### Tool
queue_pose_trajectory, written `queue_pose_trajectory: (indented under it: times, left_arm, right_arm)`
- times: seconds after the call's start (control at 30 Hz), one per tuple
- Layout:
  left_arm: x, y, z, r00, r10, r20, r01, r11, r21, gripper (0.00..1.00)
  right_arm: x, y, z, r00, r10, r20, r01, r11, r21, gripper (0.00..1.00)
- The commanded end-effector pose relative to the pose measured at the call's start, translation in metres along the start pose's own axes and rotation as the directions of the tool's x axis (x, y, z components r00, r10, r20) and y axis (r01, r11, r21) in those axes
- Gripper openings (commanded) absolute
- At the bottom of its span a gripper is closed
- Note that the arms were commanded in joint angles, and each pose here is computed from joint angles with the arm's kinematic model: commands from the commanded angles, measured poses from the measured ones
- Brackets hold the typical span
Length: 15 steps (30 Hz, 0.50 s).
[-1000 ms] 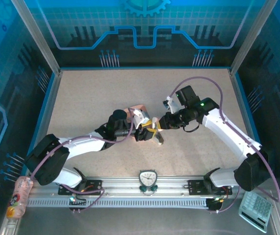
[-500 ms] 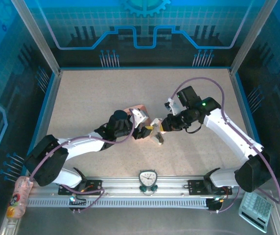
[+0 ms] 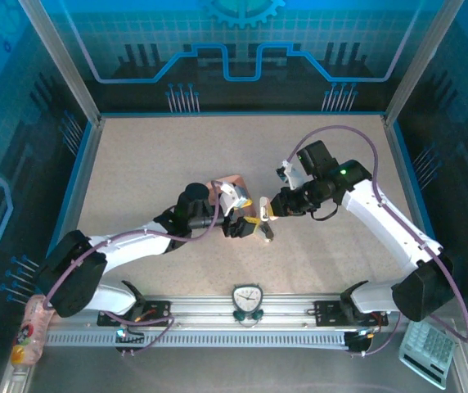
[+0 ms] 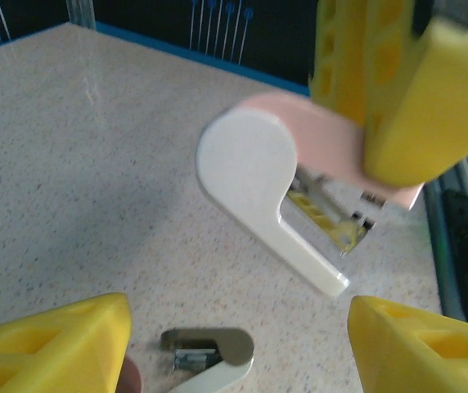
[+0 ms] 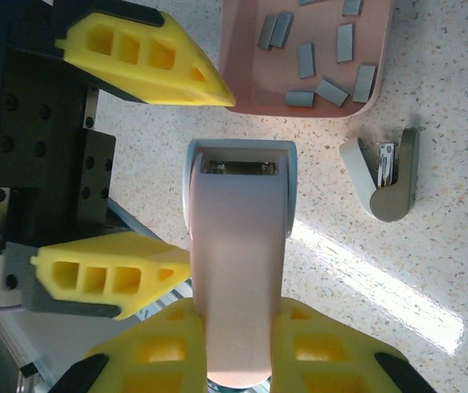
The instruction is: Load the staples into the stapler
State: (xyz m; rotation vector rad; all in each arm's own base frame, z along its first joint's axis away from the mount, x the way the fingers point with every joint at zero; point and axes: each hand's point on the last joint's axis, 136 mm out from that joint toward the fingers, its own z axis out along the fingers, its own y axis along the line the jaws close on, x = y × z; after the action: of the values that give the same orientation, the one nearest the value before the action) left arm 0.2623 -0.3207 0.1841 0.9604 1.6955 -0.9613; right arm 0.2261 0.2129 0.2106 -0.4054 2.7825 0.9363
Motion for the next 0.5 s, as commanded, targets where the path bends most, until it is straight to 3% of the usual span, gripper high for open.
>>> queue_pose_trajectory:
  times: [0.0, 0.2, 0.47]
  left_arm:
    - [-0.021, -0.01, 0.003, 0.995, -0.056, 0.08, 0.049, 0.996, 0.079, 0.72]
    - [-0.021, -0.013, 0.013, 0.99, -0.101, 0.094, 0.091, 0.99, 0.108, 0.71]
    - [-0.002, -0.01, 0.015, 0.999, -0.041, 0.018, 0.04, 0.996, 0.083, 0.55]
  right_arm:
    - [-0.005, 0.009, -0.006, 1.0, 0.01, 0.013, -0.009, 0.999, -0.036, 0.09]
    - [-0.007, 0.014, -0.005, 1.0, 0.007, 0.016, -0.006, 0.998, -0.064, 0.08]
    - [0.003, 0.013, -0.009, 1.0, 0.008, -0.029, -0.01, 0.998, -0.056, 0.09]
